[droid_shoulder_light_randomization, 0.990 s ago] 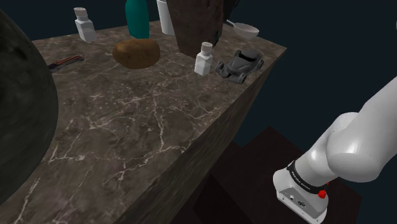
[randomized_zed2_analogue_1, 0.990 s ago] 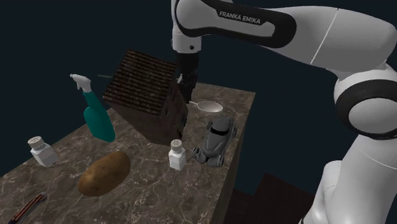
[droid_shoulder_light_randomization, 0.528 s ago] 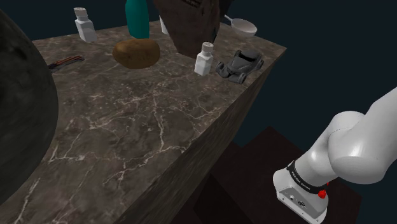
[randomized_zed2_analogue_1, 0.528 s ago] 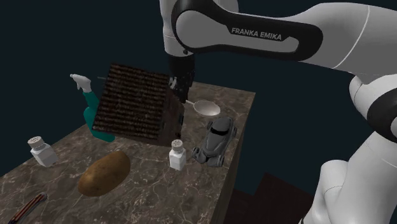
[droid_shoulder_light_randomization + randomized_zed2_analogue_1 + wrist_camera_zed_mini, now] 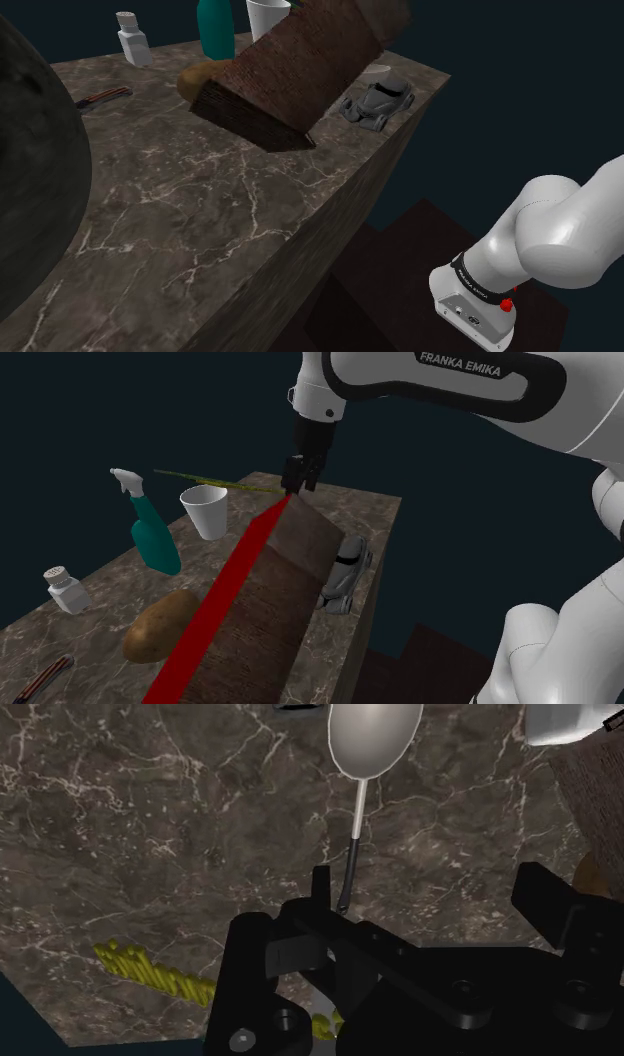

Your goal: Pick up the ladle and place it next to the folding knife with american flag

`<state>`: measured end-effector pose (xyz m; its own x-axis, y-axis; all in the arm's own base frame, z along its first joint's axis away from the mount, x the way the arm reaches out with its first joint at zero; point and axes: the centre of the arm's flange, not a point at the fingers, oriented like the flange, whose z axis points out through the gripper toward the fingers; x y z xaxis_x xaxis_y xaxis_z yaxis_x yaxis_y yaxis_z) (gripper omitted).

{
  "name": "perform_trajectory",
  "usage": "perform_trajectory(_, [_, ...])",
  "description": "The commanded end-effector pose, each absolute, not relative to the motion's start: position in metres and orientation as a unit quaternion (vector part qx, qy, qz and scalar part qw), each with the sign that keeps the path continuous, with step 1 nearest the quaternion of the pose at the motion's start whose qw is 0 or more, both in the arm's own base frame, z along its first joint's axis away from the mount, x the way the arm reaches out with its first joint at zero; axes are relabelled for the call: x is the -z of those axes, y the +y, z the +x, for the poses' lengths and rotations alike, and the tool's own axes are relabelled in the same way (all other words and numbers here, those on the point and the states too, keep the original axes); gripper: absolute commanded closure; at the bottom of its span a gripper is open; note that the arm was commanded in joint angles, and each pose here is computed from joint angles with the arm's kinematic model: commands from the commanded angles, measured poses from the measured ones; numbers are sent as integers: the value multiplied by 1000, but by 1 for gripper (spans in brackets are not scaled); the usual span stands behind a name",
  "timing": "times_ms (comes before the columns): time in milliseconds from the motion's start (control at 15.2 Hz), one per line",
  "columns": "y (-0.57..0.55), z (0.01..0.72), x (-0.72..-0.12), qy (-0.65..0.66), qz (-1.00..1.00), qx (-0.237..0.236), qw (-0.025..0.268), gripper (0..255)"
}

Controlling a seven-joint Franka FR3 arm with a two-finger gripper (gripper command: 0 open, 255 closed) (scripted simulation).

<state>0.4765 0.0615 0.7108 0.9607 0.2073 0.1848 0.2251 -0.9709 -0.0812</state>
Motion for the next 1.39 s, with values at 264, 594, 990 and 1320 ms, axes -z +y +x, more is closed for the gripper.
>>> perform_trajectory(264, [63,481,-679,-111,-988,90,58,0])
perform_trajectory(594, [63,481,-679,-111,-988,90,58,0])
perform_trajectory(990, [63,481,-679,-111,-988,90,58,255])
perform_trajectory(1320, [63,481,-679,-111,-988,90,58,255])
